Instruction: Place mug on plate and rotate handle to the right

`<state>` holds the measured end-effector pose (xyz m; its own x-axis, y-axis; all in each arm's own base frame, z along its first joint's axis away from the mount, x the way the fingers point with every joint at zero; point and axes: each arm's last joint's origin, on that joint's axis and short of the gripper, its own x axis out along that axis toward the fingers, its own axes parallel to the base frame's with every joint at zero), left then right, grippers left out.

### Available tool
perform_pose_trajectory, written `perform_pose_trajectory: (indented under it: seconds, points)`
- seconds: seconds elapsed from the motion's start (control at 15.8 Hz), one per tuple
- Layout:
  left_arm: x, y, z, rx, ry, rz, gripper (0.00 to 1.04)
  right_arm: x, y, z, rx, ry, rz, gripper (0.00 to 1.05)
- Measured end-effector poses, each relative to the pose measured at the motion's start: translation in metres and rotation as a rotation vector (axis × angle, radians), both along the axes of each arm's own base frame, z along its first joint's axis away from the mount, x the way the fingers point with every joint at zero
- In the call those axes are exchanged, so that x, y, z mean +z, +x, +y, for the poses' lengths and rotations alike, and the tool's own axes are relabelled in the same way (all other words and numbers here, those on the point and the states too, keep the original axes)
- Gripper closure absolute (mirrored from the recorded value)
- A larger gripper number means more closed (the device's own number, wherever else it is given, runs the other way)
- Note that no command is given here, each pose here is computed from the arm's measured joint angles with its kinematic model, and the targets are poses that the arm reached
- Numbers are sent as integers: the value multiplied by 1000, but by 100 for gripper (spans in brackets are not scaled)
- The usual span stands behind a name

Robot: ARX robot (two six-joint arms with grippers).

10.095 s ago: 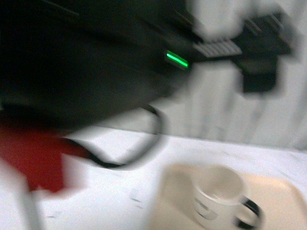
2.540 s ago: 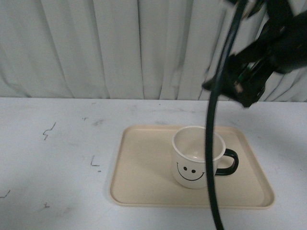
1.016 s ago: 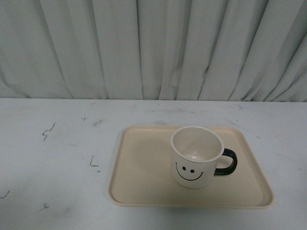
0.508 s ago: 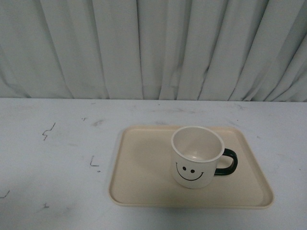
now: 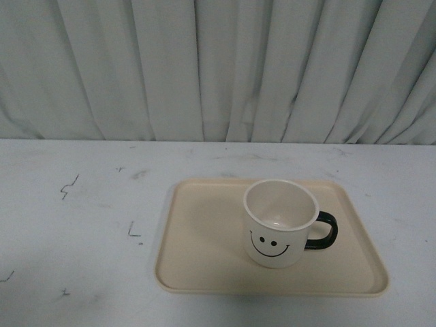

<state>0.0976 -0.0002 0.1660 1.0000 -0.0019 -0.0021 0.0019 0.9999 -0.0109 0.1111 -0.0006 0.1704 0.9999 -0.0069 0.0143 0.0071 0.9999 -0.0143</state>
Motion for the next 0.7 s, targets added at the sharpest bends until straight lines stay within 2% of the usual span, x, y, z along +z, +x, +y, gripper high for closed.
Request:
perform_pose_trajectory:
  seconds: [0.7]
  points:
    - [0, 0, 0, 0, 0, 0, 7, -4, -14, 0, 2, 0, 19, 103]
